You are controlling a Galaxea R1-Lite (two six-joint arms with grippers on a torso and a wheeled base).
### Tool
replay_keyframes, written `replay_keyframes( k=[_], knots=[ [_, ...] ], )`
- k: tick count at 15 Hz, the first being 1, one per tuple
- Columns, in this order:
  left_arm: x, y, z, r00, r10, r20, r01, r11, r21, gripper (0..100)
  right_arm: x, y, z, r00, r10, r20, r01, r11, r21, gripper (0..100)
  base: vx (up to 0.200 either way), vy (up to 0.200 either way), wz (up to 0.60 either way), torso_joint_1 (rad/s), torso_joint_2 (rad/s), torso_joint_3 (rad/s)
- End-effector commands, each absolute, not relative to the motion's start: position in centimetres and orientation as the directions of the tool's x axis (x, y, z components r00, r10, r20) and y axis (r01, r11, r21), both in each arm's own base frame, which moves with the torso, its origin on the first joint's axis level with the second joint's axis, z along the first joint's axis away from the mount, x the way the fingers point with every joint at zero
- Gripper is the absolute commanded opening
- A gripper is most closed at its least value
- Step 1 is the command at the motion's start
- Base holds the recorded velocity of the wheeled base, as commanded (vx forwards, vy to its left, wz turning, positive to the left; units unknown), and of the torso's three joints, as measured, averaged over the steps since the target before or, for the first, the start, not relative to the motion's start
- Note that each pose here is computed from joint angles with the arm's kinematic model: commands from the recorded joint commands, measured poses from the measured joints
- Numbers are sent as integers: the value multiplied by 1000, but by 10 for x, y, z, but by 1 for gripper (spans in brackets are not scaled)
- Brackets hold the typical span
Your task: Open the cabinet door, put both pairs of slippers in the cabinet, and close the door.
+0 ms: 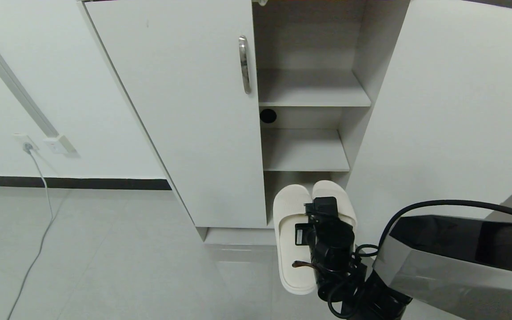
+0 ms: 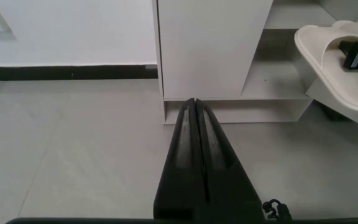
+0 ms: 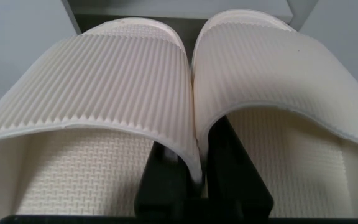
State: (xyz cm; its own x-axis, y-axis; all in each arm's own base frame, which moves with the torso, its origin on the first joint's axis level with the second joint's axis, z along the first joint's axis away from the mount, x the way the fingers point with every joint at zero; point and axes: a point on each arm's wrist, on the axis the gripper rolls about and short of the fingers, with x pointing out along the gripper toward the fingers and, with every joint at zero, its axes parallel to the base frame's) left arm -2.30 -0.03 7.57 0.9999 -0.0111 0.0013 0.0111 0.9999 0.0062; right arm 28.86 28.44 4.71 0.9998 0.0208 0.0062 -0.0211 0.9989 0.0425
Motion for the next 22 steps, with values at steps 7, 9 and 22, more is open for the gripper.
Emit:
replay_keyframes(
  k=[7,9,22],
  knots=[
    [-23,0,76,1000,-11,0,11,1000,6,0,291,284,40,1000,17,8,-17,999,34,0,0,0,0,0,0,0],
    [-23,0,76,1000,-11,0,11,1000,6,0,291,283,40,1000,15,9,-16,999,30,0,100,0,0,1,-1,1],
    [-23,0,76,1000,-11,0,11,1000,5,0,292,281,46,1000,9,30,-9,1000,14,0,185,0,0,0,3,2]
  ],
)
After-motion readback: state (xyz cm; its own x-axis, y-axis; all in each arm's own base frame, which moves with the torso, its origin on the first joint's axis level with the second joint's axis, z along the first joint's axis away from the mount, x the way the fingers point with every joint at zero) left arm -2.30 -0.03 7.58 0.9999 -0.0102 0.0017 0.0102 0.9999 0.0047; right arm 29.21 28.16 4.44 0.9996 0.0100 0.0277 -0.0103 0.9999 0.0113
